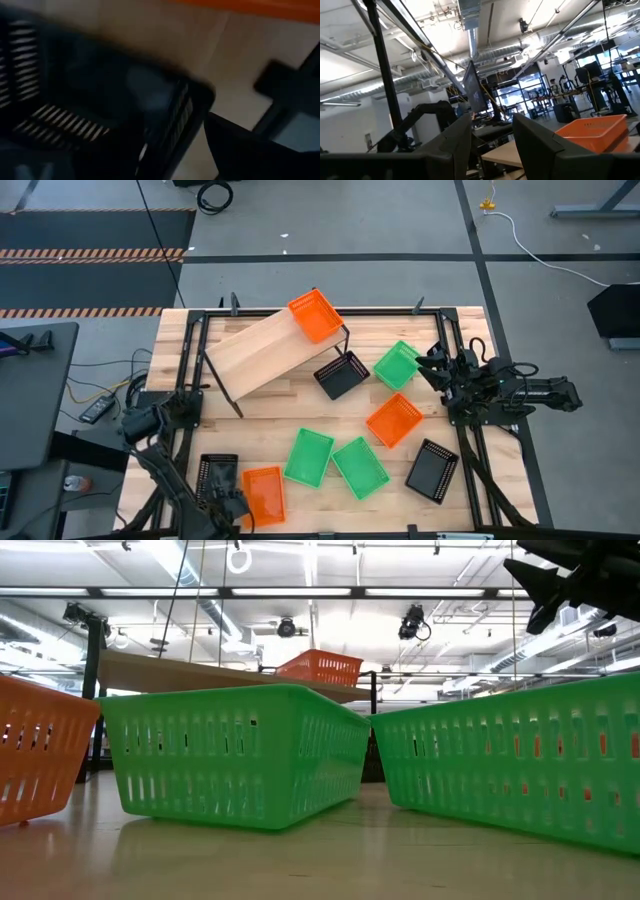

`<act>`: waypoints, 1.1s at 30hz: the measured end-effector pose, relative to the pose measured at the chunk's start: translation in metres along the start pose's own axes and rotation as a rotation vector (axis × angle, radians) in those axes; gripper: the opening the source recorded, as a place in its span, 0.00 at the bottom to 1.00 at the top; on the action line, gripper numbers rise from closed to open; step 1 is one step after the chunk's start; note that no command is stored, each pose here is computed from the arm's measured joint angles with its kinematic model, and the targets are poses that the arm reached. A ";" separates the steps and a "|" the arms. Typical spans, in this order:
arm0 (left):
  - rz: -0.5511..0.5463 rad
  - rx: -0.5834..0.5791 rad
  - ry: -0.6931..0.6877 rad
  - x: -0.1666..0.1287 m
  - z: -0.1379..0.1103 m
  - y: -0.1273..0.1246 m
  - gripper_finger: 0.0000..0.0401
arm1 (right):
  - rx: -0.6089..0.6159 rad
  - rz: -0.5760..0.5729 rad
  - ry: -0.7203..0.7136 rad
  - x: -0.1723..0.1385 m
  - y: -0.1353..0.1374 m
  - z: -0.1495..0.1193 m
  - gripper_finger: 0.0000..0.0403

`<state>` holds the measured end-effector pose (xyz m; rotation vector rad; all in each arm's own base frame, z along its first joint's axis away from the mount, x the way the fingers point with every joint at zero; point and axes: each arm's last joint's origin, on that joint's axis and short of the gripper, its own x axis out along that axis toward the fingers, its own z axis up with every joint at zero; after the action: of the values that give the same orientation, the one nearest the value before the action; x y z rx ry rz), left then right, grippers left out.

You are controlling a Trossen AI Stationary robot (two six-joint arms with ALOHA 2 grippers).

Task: Stack baskets on shelf by color
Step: Put the bottom left black basket on the shelf

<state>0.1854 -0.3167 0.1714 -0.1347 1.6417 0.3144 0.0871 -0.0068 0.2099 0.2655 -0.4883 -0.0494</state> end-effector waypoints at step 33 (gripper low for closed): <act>0.089 0.017 -0.208 -0.121 0.105 0.088 0.01 | -0.045 0.030 0.014 0.000 0.001 -0.001 0.38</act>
<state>0.2735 -0.2153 0.2948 -0.0153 1.4460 0.3693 0.0875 -0.0059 0.2094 0.2141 -0.4766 -0.0289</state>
